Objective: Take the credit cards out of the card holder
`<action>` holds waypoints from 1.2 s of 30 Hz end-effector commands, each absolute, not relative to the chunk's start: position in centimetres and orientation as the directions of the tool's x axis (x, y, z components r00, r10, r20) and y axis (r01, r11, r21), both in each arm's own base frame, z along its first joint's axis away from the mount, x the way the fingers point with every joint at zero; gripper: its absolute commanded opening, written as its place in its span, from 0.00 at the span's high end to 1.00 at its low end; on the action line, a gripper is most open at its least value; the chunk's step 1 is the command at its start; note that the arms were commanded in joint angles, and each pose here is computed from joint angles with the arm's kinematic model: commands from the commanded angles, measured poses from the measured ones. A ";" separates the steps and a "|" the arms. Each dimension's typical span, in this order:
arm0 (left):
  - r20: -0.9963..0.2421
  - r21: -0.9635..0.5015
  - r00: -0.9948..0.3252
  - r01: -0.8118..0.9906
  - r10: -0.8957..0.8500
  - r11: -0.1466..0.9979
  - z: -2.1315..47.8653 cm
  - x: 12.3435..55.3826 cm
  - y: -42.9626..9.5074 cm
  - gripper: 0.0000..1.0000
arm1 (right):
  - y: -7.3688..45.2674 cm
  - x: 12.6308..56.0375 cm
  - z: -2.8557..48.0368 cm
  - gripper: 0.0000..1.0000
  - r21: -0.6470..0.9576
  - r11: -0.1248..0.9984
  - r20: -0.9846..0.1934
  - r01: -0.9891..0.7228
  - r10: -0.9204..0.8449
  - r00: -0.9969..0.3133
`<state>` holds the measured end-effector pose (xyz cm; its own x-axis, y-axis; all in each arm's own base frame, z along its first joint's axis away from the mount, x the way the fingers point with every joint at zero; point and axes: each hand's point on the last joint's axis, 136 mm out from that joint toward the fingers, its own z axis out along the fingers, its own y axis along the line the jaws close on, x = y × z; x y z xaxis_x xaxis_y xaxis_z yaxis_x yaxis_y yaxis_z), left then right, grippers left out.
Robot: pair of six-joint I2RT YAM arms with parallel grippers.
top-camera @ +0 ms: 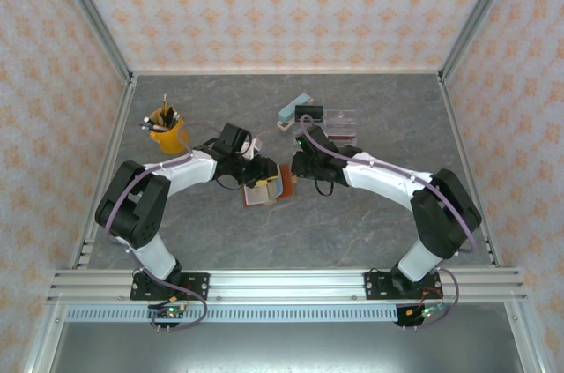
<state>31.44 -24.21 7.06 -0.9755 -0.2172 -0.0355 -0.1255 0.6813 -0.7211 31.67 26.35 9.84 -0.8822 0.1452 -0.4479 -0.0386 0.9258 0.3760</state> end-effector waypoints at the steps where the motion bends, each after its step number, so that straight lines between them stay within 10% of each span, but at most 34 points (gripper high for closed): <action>1: -0.034 -0.737 -0.976 -0.122 -0.216 0.665 7.0 31.9 -25.0 0.59 | 26.9 31.6 10.9 0.68 0.413 0.906 -0.477 -0.088 0.133 -0.868; 12: -0.026 -0.770 -0.966 -0.146 -0.259 0.621 6.8 33.9 -26.2 0.40 | 27.1 31.3 12.1 0.54 0.412 0.899 -0.507 -0.151 0.089 -0.857; 23: -0.105 -0.741 -0.938 -0.147 -0.329 0.656 7.8 34.4 -24.6 0.48 | 28.2 30.0 14.5 0.47 0.397 0.887 -0.514 -0.238 0.000 -0.858; 31: -0.164 -0.615 -0.895 -0.235 -0.414 0.752 7.5 33.4 -19.3 0.68 | 31.7 29.7 11.4 0.79 0.358 0.905 -0.441 -0.230 -0.054 -0.896; 36: -0.156 -0.616 -0.896 -0.240 -0.416 0.750 7.1 32.5 -18.6 0.72 | 31.8 30.3 8.2 0.84 0.301 0.938 -0.365 -0.169 -0.050 -0.930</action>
<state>33.65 -19.57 8.32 -0.8917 -0.4229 -0.1617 -0.2196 0.7163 -0.6624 30.22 32.43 9.33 -0.9097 -0.0631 -0.4104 -0.2187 0.9130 0.3444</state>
